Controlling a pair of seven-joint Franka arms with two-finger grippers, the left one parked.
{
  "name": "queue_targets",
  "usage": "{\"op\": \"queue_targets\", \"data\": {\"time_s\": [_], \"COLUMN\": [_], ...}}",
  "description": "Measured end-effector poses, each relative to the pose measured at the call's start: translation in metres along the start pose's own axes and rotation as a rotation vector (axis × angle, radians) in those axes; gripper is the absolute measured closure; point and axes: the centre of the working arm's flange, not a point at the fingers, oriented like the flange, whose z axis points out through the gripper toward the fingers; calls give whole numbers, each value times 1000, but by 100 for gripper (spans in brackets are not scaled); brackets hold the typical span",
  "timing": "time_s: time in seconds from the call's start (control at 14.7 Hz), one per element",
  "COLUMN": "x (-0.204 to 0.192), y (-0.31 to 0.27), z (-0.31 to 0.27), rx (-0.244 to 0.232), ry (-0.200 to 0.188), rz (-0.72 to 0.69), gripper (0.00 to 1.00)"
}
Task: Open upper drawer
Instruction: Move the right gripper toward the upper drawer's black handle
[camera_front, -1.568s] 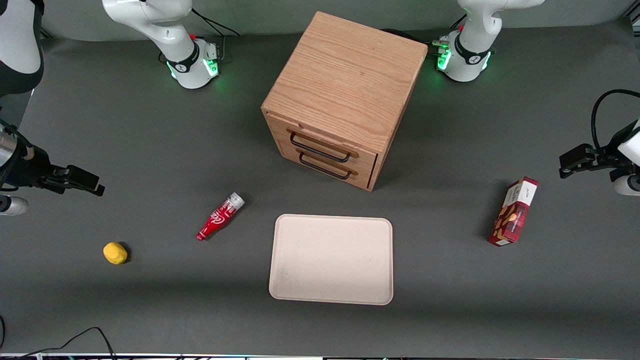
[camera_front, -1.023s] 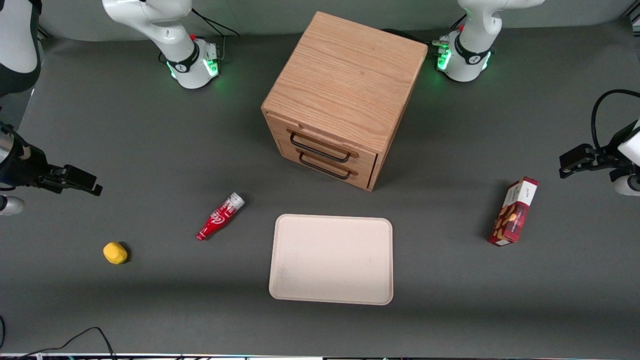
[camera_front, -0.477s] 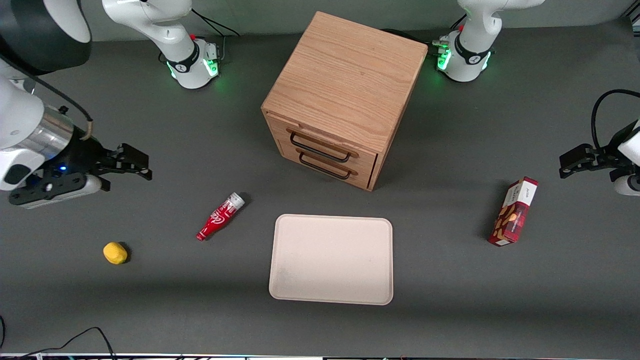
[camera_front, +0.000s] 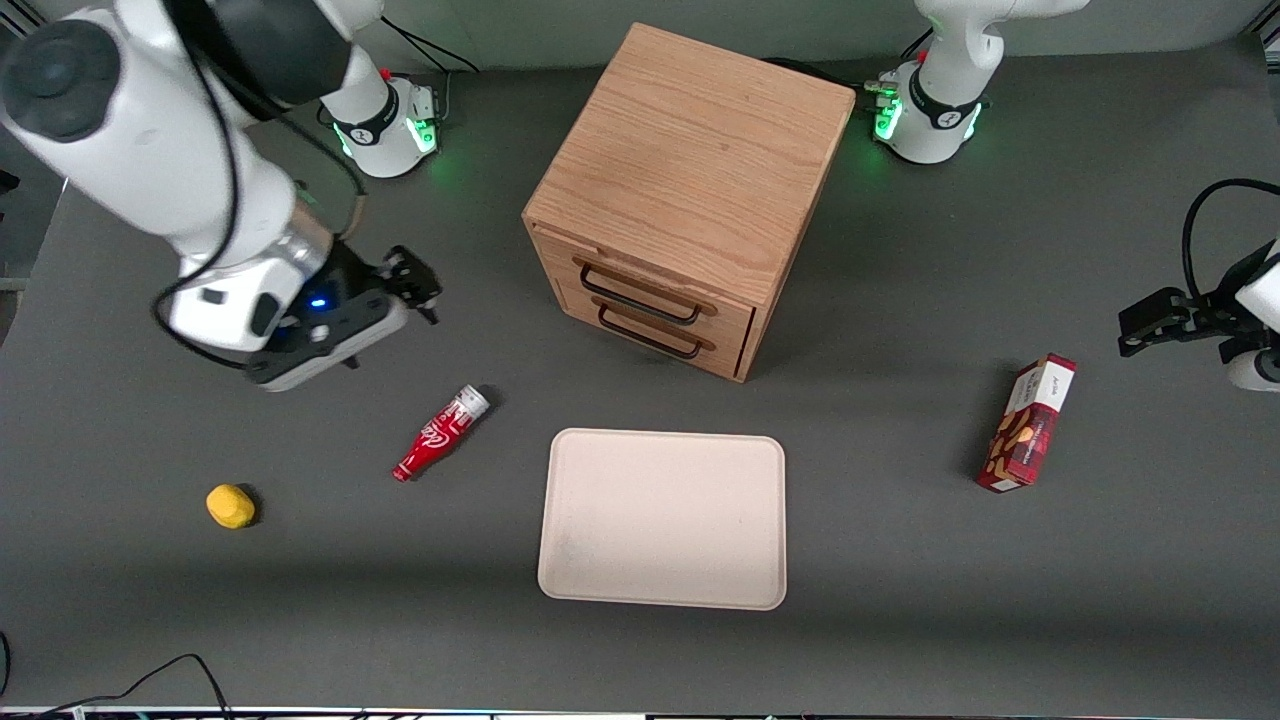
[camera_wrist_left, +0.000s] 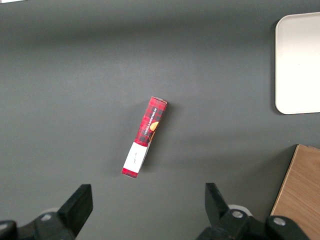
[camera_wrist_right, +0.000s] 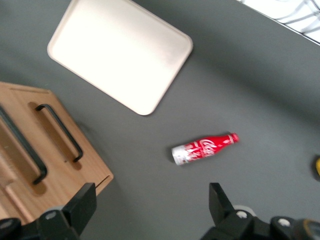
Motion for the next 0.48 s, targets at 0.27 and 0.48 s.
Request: {"op": "queue_targets", "data": {"time_s": [0.27, 0.48], "x": [17, 30], "y": [-73, -109], "z": [29, 53], "rx": [19, 49], "ry": [-30, -30], "rz": [-164, -298], "gripper": [0, 0]}}
